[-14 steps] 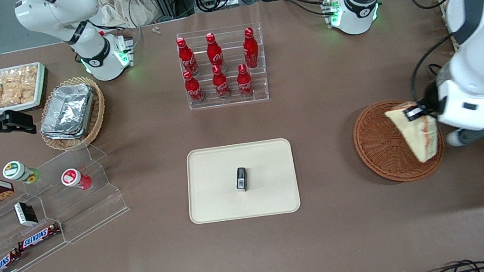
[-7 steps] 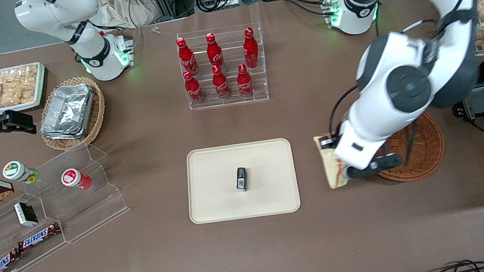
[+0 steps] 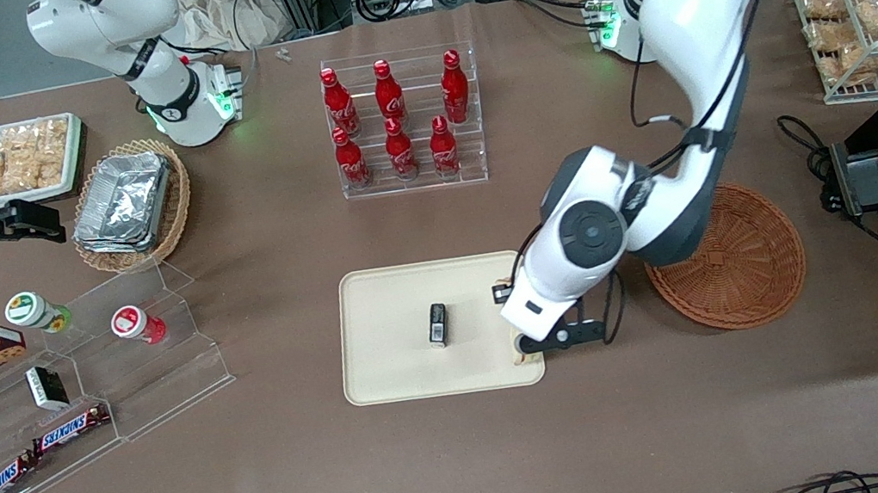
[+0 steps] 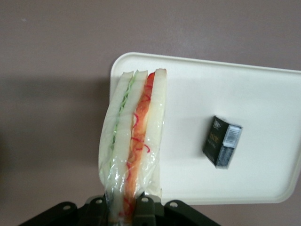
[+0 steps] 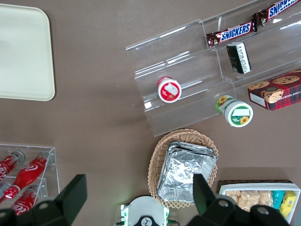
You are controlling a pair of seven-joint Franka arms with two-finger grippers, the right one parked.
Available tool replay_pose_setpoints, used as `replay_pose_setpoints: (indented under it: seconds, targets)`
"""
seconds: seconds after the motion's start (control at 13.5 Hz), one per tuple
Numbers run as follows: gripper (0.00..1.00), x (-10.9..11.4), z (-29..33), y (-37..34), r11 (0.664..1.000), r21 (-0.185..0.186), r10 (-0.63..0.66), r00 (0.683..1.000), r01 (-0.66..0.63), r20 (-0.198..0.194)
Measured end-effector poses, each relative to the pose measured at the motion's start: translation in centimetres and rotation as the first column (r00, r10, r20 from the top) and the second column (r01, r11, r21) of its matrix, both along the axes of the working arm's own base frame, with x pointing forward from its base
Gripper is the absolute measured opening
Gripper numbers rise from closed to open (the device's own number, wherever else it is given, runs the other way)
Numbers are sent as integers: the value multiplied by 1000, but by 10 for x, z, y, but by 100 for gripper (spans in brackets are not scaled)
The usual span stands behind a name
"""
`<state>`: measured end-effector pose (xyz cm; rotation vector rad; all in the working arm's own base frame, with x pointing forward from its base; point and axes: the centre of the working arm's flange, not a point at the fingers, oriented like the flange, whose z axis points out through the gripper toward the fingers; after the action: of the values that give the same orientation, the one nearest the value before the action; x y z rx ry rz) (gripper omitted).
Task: Place sandwich from basket to tray
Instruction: 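Carry the sandwich over to the white tray beside the black box, then lower the sandwich onto the tray and open the left gripper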
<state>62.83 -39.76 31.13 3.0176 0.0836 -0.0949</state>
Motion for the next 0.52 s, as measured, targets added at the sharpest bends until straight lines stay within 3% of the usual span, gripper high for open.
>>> replay_pose_setpoints:
  seconds: [0.22, 0.52]
  targets:
    - [19, -6, -56, -16, 1000, 14, 3, 1000, -3, -7]
    - [18, -6, -71, -18, 1000, 12, 3, 1000, -3, -18]
